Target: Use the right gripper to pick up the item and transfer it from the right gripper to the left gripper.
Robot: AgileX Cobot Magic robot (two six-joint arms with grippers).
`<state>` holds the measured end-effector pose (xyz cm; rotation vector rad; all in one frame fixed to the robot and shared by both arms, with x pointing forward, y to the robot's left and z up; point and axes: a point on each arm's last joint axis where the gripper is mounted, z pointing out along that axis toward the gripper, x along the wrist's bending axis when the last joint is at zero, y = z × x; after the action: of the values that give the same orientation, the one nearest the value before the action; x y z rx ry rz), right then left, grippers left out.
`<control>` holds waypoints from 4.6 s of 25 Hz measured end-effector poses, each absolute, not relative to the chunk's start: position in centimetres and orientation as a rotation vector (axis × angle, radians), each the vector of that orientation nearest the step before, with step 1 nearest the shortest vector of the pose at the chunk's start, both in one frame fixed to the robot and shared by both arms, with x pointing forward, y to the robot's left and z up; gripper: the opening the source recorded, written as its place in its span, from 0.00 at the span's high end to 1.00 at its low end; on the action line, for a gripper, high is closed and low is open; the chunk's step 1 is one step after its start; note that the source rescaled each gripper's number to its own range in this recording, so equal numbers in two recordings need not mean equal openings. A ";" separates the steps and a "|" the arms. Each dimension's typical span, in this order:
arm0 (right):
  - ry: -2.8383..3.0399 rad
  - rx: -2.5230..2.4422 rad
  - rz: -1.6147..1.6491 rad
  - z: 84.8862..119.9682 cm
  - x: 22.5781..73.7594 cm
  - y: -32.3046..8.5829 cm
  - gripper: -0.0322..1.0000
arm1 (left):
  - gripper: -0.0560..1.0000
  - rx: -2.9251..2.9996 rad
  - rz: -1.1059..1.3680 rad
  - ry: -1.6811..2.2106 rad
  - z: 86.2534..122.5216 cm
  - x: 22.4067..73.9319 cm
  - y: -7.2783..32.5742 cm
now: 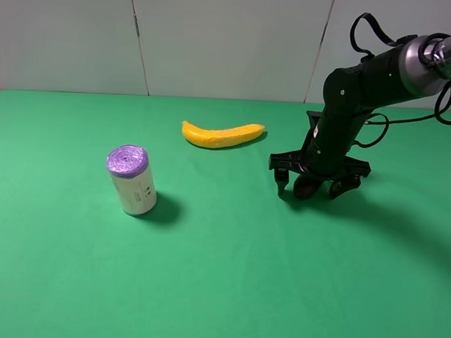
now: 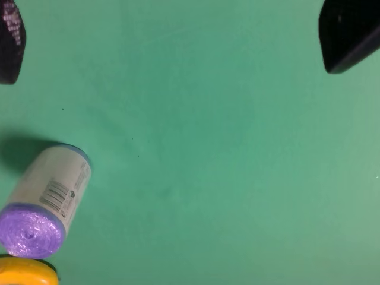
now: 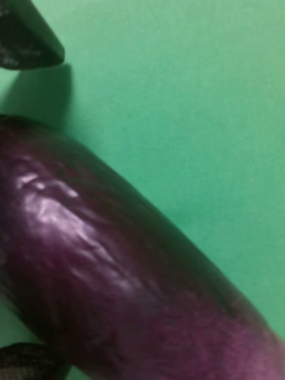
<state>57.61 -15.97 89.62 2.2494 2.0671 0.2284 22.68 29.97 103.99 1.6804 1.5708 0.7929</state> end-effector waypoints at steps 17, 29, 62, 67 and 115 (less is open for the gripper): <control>2.067 2.251 0.227 89.6 57.6 -16.0 0.96 | 0.01 1.680 0.793 1.571 104.0 22.7 30.0; 2.124 2.202 0.208 94.5 57.5 -16.0 0.96 | 0.01 1.680 0.793 1.571 104.0 22.7 30.0; 2.786 1.494 0.617 109.1 48.8 -16.5 0.96 | 0.01 1.680 0.793 1.571 104.0 22.7 30.0; 2.826 1.395 0.622 109.1 48.8 -16.5 0.96 | 0.01 1.681 0.797 1.572 104.0 22.7 30.0; 2.955 -0.263 0.384 108.8 40.2 -6.4 0.96 | 0.05 2.642 0.121 0.653 112.7 38.2 19.6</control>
<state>40.20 -6.42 108.75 -0.2628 2.9551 0.3842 38.21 19.63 112.67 2.6425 0.6533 0.1214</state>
